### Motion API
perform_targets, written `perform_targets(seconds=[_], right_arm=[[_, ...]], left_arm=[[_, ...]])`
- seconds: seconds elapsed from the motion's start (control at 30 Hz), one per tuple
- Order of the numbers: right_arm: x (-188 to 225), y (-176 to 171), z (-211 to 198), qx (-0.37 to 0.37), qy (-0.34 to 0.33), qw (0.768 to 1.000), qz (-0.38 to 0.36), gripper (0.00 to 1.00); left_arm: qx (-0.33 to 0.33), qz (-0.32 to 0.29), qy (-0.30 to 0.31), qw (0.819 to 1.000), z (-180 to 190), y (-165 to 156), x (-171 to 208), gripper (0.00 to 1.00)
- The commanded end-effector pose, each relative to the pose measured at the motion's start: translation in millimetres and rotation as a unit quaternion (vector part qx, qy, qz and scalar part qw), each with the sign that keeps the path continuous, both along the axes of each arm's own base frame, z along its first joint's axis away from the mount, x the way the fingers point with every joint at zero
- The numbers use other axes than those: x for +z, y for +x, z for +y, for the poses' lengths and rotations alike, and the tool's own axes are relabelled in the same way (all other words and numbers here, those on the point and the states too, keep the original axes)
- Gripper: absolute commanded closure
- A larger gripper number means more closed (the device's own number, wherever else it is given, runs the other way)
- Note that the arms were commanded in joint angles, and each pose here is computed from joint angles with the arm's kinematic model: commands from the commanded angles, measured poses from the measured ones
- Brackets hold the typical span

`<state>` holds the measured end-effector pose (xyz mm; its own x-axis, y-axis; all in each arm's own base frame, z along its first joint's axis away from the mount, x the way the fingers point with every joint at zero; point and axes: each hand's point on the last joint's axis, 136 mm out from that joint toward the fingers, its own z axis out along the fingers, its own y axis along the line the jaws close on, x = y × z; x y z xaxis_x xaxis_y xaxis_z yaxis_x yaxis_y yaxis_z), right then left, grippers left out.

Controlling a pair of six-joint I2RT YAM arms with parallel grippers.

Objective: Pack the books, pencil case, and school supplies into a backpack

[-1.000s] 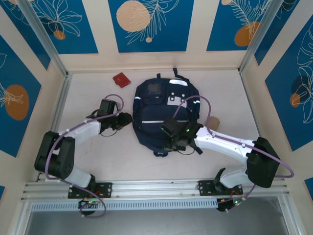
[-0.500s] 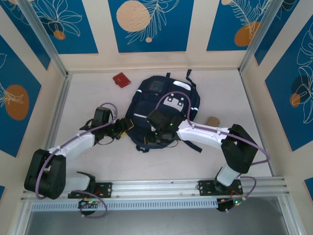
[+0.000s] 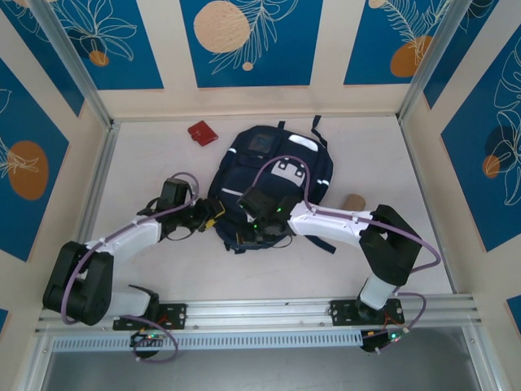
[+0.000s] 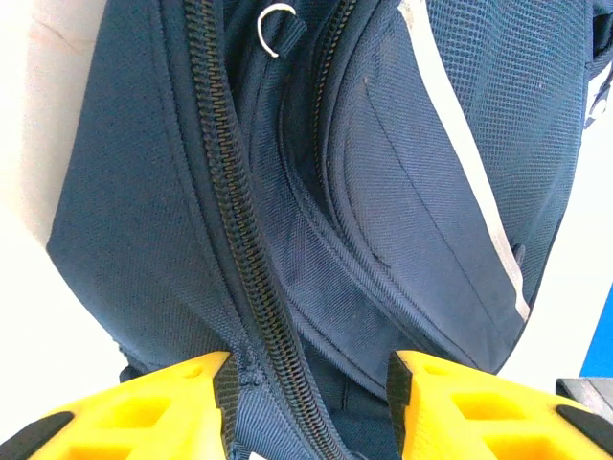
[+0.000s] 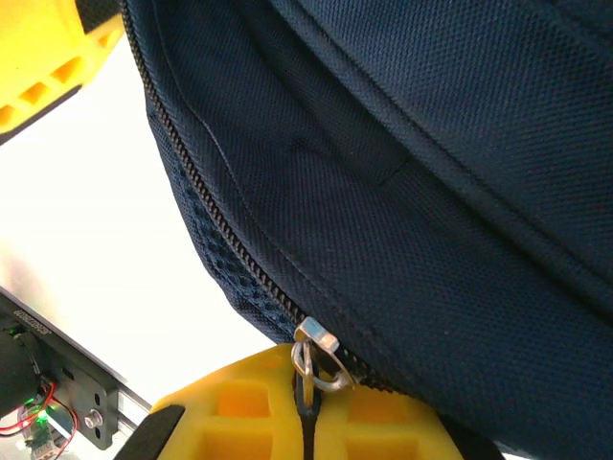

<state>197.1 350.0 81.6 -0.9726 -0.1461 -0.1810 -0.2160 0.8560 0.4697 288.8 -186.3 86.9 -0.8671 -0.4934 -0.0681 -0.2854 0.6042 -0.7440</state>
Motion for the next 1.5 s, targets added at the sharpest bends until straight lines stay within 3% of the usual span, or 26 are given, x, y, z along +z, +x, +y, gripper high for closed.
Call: perform_targets(seconds=[0.0,0.17,0.23,0.43,0.5,0.93,1.47], right_arm=[[9,-1,14,0.019,0.018,1.0,-0.004,1.0],[7,-3,12,0.019,0.009,1.0,-0.005,1.0],[5,-5,8,0.018,-0.002,1.0,-0.004,1.0],[-1,-17,-19,0.005,-0.054,0.999,0.005,1.0],[-2,-19,-37,-0.011,-0.078,0.997,0.002,1.0],[-14,-25,-171,-0.143,-0.217,0.965,-0.028,1.0],[14,23,-221,-0.189,-0.188,0.96,-0.089,1.0]], left_arm=[[-0.007,0.003,0.013,1.0,-4,5,-4,0.54],[-0.009,0.026,0.025,0.999,-4,5,-20,0.54],[-0.009,0.031,0.031,0.999,-4,6,-26,0.58],[-0.004,0.033,0.069,0.997,5,8,-38,0.93],[0.0,0.03,0.083,0.996,10,9,-40,1.0],[0.014,-0.017,0.136,0.99,29,14,-9,1.0],[0.012,-0.018,0.184,0.983,46,7,-6,1.0]])
